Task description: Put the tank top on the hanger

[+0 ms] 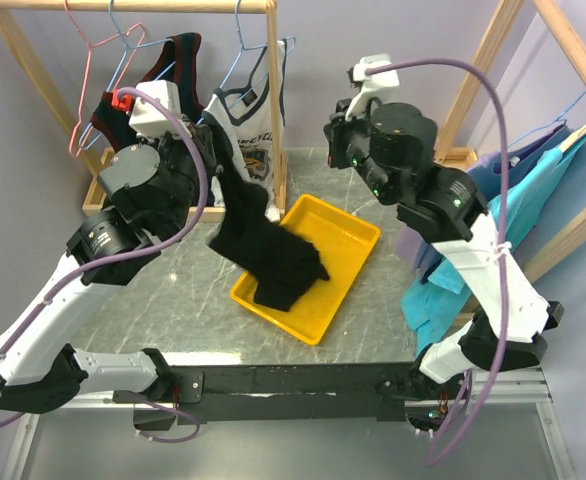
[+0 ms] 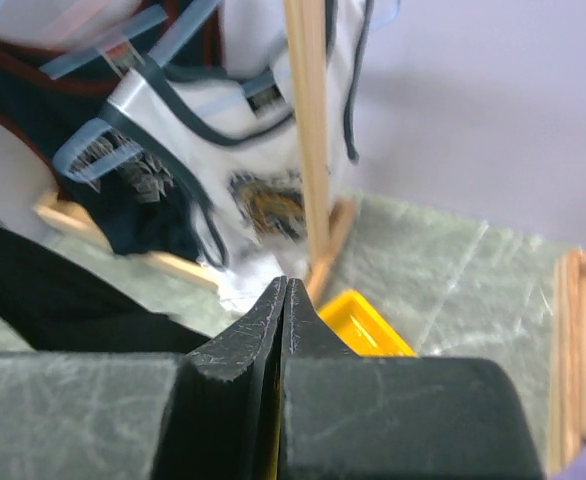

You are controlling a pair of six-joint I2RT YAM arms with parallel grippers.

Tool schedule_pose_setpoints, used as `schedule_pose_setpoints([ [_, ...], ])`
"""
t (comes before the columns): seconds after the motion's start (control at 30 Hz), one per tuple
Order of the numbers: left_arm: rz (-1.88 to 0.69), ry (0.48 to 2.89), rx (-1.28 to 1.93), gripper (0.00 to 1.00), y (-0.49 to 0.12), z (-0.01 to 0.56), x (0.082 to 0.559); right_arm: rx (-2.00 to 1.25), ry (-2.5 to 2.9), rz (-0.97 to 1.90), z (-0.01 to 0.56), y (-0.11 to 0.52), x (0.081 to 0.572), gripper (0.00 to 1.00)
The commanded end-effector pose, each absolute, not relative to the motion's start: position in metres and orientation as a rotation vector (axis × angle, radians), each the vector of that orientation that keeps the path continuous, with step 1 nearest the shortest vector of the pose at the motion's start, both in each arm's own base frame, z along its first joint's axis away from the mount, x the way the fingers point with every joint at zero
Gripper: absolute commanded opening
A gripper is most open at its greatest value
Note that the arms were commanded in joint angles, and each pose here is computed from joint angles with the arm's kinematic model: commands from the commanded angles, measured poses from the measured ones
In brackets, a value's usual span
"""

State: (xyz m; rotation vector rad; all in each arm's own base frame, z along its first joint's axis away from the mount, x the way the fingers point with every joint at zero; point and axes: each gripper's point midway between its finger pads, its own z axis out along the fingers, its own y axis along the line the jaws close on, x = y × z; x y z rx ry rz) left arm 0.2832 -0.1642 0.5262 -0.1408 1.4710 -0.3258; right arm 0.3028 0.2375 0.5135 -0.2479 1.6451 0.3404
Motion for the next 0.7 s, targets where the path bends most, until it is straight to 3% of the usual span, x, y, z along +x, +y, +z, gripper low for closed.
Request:
schedule_pose_setpoints([
  [0.0,-0.336,1.358,-0.142,0.01,-0.159,0.57,0.283,-0.209,1.676,0.365,0.5,0.224,0.313,0.0],
  [0.07,-0.343,1.383,-0.1,0.01,-0.171,0.569,0.288,-0.2,1.717,0.432,0.481,0.229,0.307,0.05],
  [0.1,-0.347,1.39,-0.085,0.01,-0.175,0.568,0.289,-0.236,1.736,0.487,0.468,0.239,0.302,0.22],
  [0.13,-0.349,1.394,-0.078,0.01,-0.178,0.566,0.29,-0.282,1.686,0.615,0.475,0.252,0.287,0.28],
  [0.2,-0.359,1.399,-0.068,0.01,-0.181,0.56,0.29,-0.348,1.782,0.7,0.414,0.276,0.281,0.4],
  [0.23,-0.364,1.399,-0.074,0.01,-0.18,0.559,0.29,-0.377,1.715,0.811,0.422,0.287,0.271,0.43],
  [0.3,-0.37,1.403,-0.073,0.01,-0.18,0.555,0.288,-0.406,1.77,0.918,0.38,0.303,0.261,0.5],
  [0.4,-0.363,1.425,-0.063,0.01,-0.183,0.55,0.29,-0.428,1.729,1.169,0.369,0.328,0.231,0.5],
  [0.67,-0.387,1.456,-0.053,0.01,-0.196,0.539,0.295,-0.192,1.652,1.33,0.356,0.344,0.2,0.54],
])
